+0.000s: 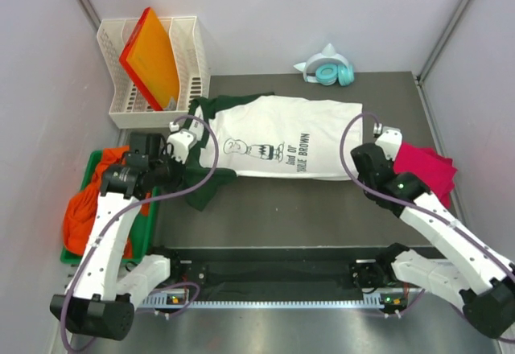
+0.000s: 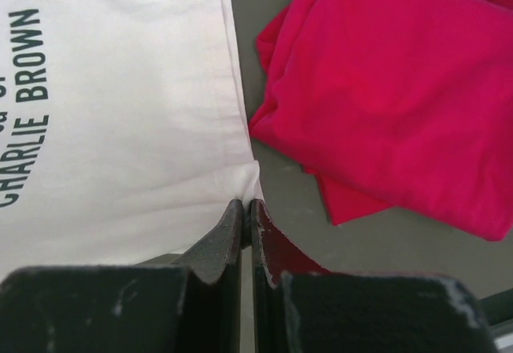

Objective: Fold and stack the t-shirts

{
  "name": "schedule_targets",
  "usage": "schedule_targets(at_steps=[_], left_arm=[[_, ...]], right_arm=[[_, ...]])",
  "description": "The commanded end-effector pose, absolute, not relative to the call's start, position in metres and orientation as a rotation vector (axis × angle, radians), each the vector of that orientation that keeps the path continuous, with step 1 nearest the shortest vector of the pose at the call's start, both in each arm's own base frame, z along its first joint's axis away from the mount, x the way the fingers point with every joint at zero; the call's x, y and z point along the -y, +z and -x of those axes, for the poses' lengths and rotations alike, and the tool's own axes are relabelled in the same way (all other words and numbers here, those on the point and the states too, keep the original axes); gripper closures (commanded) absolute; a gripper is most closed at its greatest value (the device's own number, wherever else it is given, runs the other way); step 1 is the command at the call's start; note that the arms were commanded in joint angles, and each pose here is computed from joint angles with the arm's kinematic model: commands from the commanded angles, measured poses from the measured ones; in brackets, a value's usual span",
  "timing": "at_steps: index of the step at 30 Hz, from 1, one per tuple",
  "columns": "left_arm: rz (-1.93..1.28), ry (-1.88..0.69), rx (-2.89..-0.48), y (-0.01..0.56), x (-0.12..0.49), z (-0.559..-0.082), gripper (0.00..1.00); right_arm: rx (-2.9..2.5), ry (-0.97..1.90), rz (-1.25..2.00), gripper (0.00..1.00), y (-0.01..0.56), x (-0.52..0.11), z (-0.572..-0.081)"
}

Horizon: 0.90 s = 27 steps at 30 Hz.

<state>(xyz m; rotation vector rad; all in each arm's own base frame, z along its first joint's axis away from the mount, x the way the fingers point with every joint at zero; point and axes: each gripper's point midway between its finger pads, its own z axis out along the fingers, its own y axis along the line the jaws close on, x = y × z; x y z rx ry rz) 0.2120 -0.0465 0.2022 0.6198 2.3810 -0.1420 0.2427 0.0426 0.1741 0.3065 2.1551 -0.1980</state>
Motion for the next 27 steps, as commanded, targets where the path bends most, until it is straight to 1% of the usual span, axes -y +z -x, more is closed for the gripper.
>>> schedule_targets(at_steps=[1,9,14,27], left_arm=[[-0.623,-0.096,-2.363,0.185,0.044,-0.241,1.0],[-0.639,-0.1,-2.458,0.142,0.046,-0.273,1.0],[-0.636,-0.074,-2.518,0.119,0.043,-0.289,1.0],[-0.518,0.046,-2.516,0.085,0.037,-0.369,1.0]], right_arm=[[-2.104,-0.205,-0.299,1.0,0.182,-0.059,-0.274],[-2.143,-0.241,-0.259,1.0,0.161,-0.075,-0.309],[-2.169,-0.273,-0.269,1.0,0.149,-0.066,-0.327],[-2.25,-0.396,-0.327,1.0,0.115,-0.025,-0.37]])
